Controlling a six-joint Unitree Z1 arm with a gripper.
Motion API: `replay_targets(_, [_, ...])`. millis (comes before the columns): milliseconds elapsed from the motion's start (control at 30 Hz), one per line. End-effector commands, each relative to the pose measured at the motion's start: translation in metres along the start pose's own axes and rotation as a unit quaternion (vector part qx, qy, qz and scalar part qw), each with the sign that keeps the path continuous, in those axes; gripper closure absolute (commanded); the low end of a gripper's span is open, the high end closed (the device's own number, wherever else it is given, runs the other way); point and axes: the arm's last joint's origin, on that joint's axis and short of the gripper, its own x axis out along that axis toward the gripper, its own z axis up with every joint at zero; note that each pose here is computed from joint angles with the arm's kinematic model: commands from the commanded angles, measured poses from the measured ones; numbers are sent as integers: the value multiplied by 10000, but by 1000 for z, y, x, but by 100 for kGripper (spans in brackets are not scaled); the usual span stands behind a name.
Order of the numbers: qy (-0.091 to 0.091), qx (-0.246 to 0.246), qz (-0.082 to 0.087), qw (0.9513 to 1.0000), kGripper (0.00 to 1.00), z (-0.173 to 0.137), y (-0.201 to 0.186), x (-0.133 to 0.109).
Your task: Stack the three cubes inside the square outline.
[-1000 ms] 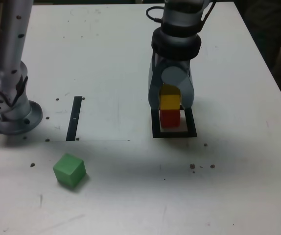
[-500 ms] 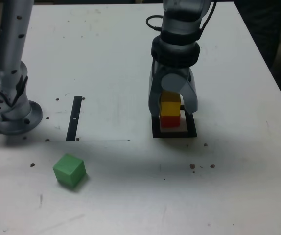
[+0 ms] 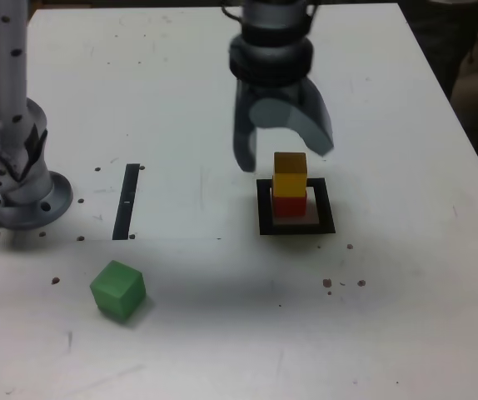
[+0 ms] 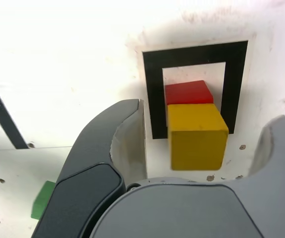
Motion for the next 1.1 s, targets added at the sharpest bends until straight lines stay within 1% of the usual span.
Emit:
replay_targets(0, [-73, 21, 65, 10000, 1, -10, 0, -6])
replay_targets(100, [-105, 131, 130, 9998, 0, -23, -2, -10])
replay_targets(267, [-115, 462, 157, 9987, 0, -42, -13, -14])
replay_targets(433, [-2, 859, 184, 9961, 0, -63, -29, -11])
replay_targets(567, [159, 1170, 228, 9927, 0, -86, -42, -5])
replay_targets(667, [245, 1368, 263, 9899, 0, -100, -49, -1])
replay_targets(900, [333, 1807, 304, 9825, 0, -123, -71, 0])
replay_targets(1067, [452, 2010, 262, 9782, 1, -137, -87, 3])
